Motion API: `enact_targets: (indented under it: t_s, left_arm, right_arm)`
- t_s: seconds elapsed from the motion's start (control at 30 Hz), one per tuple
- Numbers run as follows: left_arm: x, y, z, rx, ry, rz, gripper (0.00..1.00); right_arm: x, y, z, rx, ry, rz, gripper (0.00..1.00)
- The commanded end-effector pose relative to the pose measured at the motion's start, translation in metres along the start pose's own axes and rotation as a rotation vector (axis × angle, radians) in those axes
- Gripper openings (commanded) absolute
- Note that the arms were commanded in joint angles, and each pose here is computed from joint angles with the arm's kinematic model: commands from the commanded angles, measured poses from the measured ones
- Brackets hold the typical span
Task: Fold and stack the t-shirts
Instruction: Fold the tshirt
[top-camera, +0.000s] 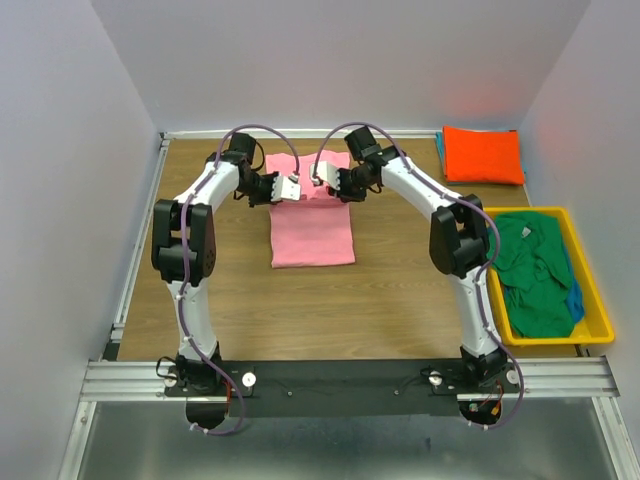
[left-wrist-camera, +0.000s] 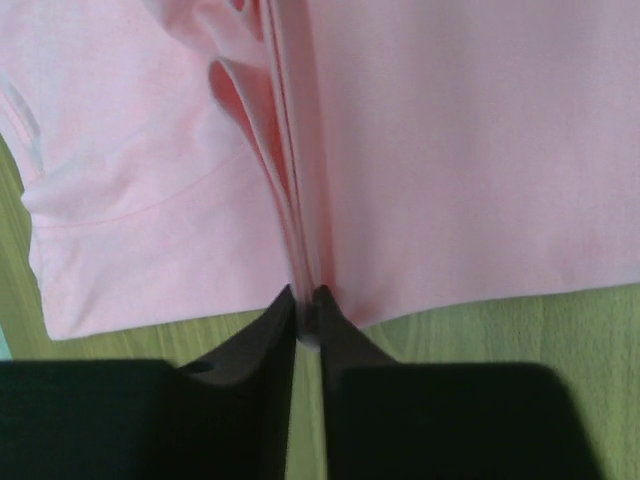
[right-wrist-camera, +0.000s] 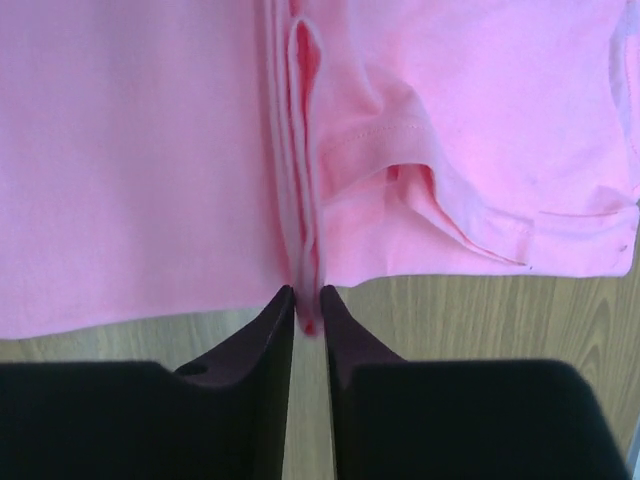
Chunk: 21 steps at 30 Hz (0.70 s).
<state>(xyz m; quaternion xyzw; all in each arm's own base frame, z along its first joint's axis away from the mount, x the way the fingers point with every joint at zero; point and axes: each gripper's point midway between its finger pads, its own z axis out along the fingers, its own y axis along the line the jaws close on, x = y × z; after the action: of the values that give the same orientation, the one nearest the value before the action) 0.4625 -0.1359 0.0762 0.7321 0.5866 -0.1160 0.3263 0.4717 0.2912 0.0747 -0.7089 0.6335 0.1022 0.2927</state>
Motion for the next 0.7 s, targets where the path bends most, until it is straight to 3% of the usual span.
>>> enact_targets:
  t_s: [0.0, 0.03, 0.17, 0.27, 0.37, 0.43, 0.47, 0.5, 0.53, 0.6, 0.63, 0.67]
  left_arm:
    - [0.008, 0.023, -0.009, -0.071, 0.042, -0.036, 0.38]
    - [0.006, 0.026, -0.014, -0.084, 0.039, -0.066, 0.41]
    - [-0.014, 0.044, -0.06, -0.185, -0.028, -0.149, 0.48]
    - [-0.051, 0.03, -0.08, -0.178, -0.172, -0.284, 0.49]
    - [-0.083, -0.001, -0.087, -0.122, -0.306, -0.422, 0.62]
    - [-0.105, -0.038, -0.079, -0.004, -0.425, -0.588, 0.75]
    - [-0.118, -0.041, -0.086, -0.011, -0.474, -0.6, 0.76]
    - [-0.127, -0.067, -0.077, 0.077, -0.525, -0.723, 0.78]
    - [-0.137, -0.066, -0.082, 0.06, -0.571, -0.711, 0.82]
    - [-0.147, -0.082, -0.077, 0.107, -0.621, -0.777, 0.84]
    - [-0.148, -0.105, -0.066, 0.177, -0.619, -0.907, 0.85]
    - [-0.152, -0.102, -0.066, 0.161, -0.644, -0.886, 0.86]
  right_arm:
    - [0.004, -0.02, -0.002, 0.069, 0.02, 0.059, 0.41]
    - [0.0, -0.025, -0.009, 0.09, 0.017, 0.075, 0.47]
    - [-0.021, -0.049, -0.051, 0.19, -0.045, 0.184, 0.49]
    - [-0.04, -0.05, -0.09, 0.223, -0.128, 0.34, 0.54]
    - [-0.054, -0.016, -0.097, 0.125, -0.2, 0.55, 0.64]
    - [-0.063, 0.017, -0.101, 0.022, -0.24, 0.72, 0.73]
    - [-0.074, 0.035, -0.101, -0.073, -0.285, 0.769, 0.79]
    - [-0.082, 0.048, -0.103, -0.137, -0.305, 0.854, 0.91]
    - [-0.087, 0.07, -0.099, -0.253, -0.328, 0.91, 0.98]
    - [-0.093, 0.09, -0.095, -0.358, -0.34, 0.989, 1.0]
    - [-0.099, 0.096, -0.094, -0.404, -0.365, 1.026, 1.0]
    - [-0.097, 0.108, -0.088, -0.443, -0.354, 1.068, 1.0]
